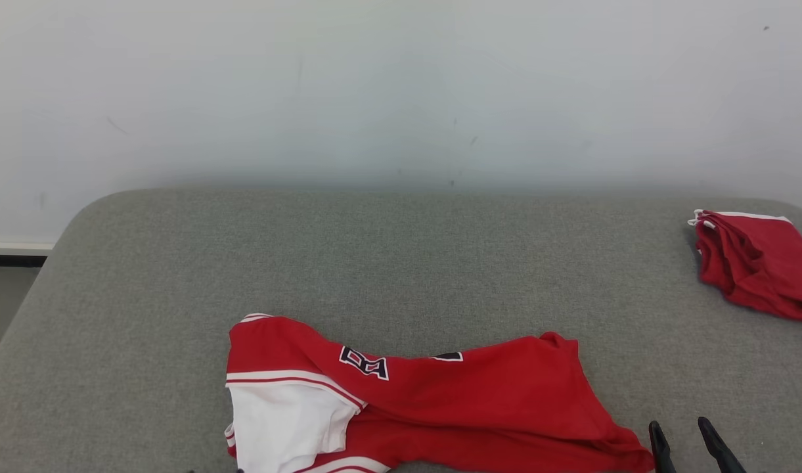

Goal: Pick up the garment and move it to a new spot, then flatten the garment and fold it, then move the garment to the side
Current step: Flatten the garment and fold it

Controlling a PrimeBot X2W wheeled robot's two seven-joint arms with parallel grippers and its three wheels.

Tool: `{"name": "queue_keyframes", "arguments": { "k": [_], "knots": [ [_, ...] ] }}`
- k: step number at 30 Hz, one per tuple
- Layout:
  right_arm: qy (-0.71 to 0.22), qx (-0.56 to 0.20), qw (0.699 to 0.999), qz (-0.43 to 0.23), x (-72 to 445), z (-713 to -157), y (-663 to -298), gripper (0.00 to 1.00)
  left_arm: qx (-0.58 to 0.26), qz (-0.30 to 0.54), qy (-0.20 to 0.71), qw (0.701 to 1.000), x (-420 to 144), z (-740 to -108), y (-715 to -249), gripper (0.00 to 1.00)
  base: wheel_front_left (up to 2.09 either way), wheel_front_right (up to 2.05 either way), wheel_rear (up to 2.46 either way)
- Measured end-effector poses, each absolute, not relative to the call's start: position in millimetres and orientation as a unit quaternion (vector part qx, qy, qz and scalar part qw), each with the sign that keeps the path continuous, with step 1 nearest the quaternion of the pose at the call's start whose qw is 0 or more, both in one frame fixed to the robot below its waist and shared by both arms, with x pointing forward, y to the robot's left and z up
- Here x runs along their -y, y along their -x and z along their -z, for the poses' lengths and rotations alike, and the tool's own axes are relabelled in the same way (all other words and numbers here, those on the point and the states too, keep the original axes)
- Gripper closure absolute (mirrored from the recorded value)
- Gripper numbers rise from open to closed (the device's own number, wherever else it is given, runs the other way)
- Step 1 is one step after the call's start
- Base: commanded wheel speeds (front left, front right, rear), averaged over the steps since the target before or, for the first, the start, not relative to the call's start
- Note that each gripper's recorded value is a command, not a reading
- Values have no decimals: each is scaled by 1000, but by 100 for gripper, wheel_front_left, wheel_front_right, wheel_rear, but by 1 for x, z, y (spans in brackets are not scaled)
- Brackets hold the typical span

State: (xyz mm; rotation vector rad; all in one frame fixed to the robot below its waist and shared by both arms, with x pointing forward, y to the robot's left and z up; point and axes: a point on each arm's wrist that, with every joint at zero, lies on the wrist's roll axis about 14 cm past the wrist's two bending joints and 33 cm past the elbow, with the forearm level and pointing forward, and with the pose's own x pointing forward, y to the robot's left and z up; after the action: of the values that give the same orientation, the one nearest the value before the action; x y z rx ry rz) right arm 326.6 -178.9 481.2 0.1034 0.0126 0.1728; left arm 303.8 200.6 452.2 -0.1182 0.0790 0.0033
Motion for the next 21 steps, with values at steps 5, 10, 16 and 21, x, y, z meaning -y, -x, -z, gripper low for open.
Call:
{"name": "queue_keyframes", "arguments": {
  "k": [5, 10, 16, 21],
  "knots": [
    [-40, -54, 994, -90, 182, -453, -324, 0, -102, 40, 71, 991, -170, -416, -287, 0, 0, 0, 0],
    [-25, -97, 991, -92, 186, -428, -321, 0, -153, 57, 88, 983, -155, -388, -273, 0, 0, 0, 0],
    [-6, -137, 986, -99, 188, -406, -320, 0, -201, 86, 100, 971, -132, -365, -262, 0, 0, 0, 0],
    [11, -164, 981, -103, 192, -391, -318, 0, -223, 95, 113, 964, -123, -355, -261, 0, 0, 0, 0]
  ]
}}
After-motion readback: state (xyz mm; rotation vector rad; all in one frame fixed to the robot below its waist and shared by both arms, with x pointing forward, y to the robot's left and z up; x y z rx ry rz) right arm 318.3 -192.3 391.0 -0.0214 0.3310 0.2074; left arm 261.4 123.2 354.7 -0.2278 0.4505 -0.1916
